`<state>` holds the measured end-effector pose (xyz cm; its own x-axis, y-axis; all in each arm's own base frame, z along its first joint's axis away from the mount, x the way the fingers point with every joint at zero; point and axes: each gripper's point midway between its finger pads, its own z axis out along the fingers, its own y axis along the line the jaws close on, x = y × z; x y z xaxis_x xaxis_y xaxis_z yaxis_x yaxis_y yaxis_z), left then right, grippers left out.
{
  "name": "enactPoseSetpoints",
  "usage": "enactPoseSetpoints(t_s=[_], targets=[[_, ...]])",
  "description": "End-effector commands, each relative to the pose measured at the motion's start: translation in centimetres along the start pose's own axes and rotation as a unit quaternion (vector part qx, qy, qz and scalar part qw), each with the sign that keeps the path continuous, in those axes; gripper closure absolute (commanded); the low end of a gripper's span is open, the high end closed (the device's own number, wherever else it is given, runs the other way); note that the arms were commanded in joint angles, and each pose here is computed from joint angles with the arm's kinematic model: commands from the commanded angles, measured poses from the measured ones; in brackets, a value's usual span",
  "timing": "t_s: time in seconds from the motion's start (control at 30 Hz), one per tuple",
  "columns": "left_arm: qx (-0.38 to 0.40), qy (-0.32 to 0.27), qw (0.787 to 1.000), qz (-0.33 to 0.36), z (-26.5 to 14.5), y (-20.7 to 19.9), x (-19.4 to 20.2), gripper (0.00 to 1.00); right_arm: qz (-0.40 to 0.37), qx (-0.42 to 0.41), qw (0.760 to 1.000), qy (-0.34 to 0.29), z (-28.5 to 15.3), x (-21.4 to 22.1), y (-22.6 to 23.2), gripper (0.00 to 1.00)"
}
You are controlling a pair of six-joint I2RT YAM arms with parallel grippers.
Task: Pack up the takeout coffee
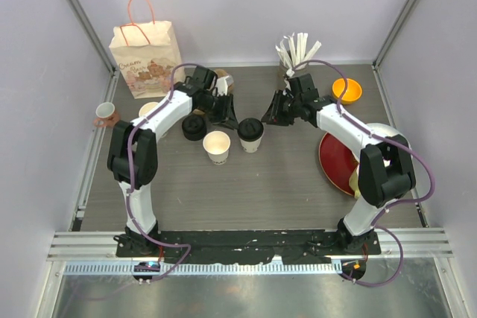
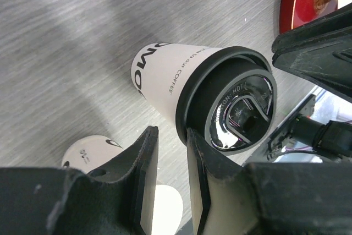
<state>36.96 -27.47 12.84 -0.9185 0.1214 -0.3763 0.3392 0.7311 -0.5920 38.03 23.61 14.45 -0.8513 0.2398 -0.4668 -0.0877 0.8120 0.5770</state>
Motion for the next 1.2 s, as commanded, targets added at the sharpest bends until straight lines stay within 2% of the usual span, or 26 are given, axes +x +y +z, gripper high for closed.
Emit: enactPoseSetpoints(t_s=[0.0,0.2,0.9,1.17], targets=[[0.023,-0.011,1.0,0.0,-0.9,-1.5,-0.2,0.69,0.004,-0.001,1.0,-0.009,-0.5,-0.1,0.0,0.69],[0.025,-0.013,1.0,-0.001,-1.0,-1.6,-0.3,0.69,0.01,-0.008,1.0,0.004,-0.2,0.7,0.0,0.69],[0.045,-0.026,0.999,0.018,-2.4,-3.5,-1.3,0.67,-0.008,-0.009,1.0,-0.014,-2.2,-0.1,0.7,0.69],[0.046,-0.016,0.999,0.018,-2.0,-3.5,-0.5,0.67,-0.007,-0.009,1.0,0.01,-1.9,1.7,0.4,0.69]])
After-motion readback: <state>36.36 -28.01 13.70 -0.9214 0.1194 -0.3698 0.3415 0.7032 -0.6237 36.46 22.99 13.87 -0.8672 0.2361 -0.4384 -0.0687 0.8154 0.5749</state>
